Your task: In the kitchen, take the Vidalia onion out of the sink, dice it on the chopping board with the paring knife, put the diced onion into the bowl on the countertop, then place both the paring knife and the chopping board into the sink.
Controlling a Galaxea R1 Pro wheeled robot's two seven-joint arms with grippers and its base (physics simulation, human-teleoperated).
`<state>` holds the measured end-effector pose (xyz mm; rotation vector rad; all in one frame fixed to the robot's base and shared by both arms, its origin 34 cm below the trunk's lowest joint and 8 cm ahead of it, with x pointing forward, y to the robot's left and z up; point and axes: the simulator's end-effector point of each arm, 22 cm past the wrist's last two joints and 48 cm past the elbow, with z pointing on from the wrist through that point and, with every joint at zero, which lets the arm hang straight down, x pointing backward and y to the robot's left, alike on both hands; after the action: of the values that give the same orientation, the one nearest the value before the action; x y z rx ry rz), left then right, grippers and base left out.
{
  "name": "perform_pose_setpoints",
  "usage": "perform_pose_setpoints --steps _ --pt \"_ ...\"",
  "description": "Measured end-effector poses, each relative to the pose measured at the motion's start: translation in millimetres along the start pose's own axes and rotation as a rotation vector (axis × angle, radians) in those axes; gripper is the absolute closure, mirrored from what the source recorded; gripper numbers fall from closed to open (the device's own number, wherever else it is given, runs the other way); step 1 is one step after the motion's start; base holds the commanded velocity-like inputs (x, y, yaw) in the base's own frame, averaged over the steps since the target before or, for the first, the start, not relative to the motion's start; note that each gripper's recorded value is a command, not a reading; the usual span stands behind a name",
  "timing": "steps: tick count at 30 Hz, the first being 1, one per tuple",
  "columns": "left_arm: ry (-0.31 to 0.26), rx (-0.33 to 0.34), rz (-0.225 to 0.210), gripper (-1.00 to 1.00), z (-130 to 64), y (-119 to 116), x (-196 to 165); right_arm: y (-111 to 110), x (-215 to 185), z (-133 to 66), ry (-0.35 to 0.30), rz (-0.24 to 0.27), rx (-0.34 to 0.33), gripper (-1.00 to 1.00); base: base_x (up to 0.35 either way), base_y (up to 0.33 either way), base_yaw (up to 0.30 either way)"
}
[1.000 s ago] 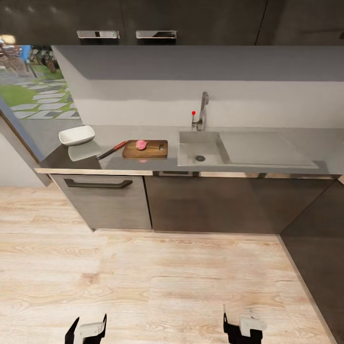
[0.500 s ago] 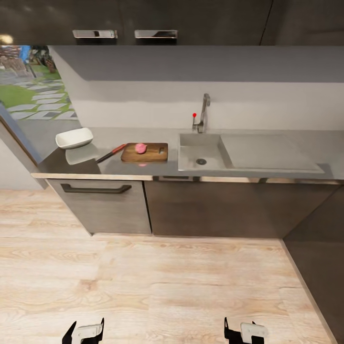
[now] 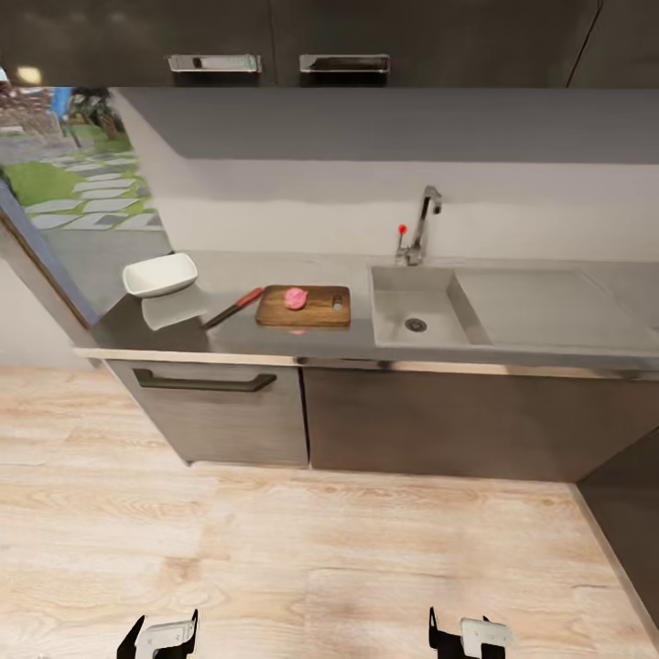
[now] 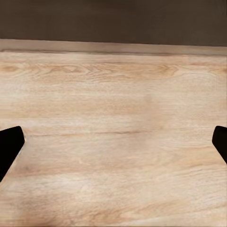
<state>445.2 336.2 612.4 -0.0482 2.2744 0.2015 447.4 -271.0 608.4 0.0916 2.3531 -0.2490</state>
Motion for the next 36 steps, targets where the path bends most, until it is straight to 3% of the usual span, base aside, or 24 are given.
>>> perform_pose_setpoints --steps 14,30,36 --pt "0.001 0.0 0.0 -1.0 0.0 0.1 0.2 -0.8 0.7 -0.2 0.002 0.001 0.003 -1.0 0.066 0.273 0.216" --pt "0.046 0.004 0.004 -1.0 0.0 -1.3 10.0 -0.1 1.2 0.0 0.004 -0.002 -0.001 -1.0 0.066 -0.004 0.008" --pt "0.046 0.006 0.002 -1.0 -0.2 -2.9 10.2 21.7 9.6 -1.8 0.072 0.001 -0.013 -1.0 0.0 0.0 0.0"
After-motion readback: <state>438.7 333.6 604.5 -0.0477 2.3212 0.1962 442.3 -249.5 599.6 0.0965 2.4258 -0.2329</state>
